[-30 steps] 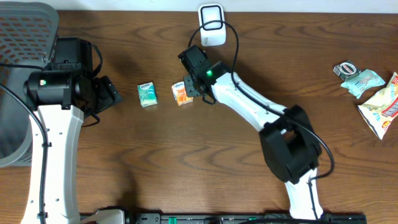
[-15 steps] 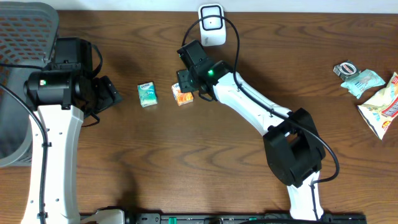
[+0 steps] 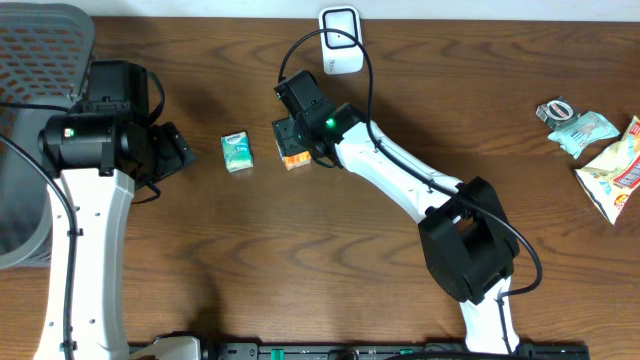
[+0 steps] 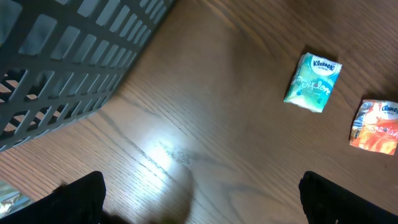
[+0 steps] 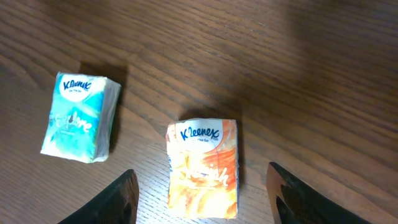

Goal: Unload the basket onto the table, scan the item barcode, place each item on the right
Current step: 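Lower the right gripper and grasp the orange Kleenex pack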

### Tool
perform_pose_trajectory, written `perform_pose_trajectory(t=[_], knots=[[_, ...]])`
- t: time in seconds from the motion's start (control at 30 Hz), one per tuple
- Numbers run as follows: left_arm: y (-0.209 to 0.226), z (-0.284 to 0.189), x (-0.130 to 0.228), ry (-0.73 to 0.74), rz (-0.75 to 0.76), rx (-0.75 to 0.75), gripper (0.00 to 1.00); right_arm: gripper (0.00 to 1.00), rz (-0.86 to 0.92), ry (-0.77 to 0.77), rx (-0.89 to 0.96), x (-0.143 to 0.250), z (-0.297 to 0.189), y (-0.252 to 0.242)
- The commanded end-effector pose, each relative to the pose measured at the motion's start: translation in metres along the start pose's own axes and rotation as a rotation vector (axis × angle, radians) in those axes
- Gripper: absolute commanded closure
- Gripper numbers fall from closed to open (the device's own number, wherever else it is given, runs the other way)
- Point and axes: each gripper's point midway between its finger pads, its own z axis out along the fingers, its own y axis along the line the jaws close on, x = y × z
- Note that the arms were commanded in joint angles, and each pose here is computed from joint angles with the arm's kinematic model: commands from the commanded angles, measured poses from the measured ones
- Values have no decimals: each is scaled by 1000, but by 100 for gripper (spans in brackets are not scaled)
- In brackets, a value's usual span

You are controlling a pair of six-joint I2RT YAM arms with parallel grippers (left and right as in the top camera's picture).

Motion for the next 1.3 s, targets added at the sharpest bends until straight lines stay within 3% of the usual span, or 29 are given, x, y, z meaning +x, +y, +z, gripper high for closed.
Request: perform_pose_trajectory(t=[0.0, 0.43, 0.63, 0.87, 1.27], knots=[[2, 0, -1, -2, -12, -11, 2, 41, -18, 19, 13, 8, 4, -2], [2, 0, -1, -2, -12, -11, 2, 42, -17, 21, 41, 9, 6, -8], [2, 0, -1, -2, -12, -11, 2, 41, -19, -16, 177, 2, 4, -32], [2, 0, -1, -2, -12, -11, 3, 41, -17, 4, 65, 5, 9, -12], [2, 0, -1, -2, -12, -11, 2, 39, 5, 46, 79, 21, 33, -17]])
